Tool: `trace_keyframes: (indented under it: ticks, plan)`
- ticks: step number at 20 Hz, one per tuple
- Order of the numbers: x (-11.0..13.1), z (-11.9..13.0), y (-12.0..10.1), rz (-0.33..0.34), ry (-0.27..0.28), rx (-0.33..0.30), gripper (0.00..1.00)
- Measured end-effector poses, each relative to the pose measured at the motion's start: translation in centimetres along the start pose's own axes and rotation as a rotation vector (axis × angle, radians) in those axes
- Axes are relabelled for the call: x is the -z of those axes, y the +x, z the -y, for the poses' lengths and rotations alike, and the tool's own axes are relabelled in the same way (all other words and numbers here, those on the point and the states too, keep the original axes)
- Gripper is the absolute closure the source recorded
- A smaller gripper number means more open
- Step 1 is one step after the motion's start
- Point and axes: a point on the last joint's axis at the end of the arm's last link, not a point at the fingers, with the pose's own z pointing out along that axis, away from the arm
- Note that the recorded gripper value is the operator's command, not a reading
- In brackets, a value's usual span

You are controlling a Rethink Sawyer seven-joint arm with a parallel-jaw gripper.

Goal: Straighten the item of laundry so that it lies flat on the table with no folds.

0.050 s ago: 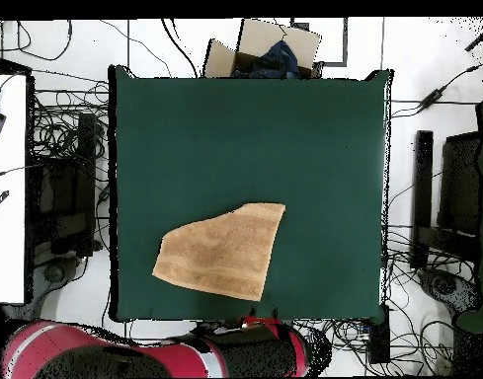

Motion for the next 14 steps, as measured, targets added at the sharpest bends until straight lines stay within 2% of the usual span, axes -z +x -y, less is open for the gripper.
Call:
trace_keyframes:
  ticks: [2,6,12,14]
  plan:
    - [-0.5,1.0,0.0,-0.029,0.024,0.016,0.00]
    - [-1.2,2.0,-0.4,-0.045,0.038,0.031,0.00]
    - [-2.8,2.5,-1.0,-0.088,-0.007,0.097,0.00]
    - [-3.4,2.8,-0.8,-0.124,-0.018,0.115,0.00]
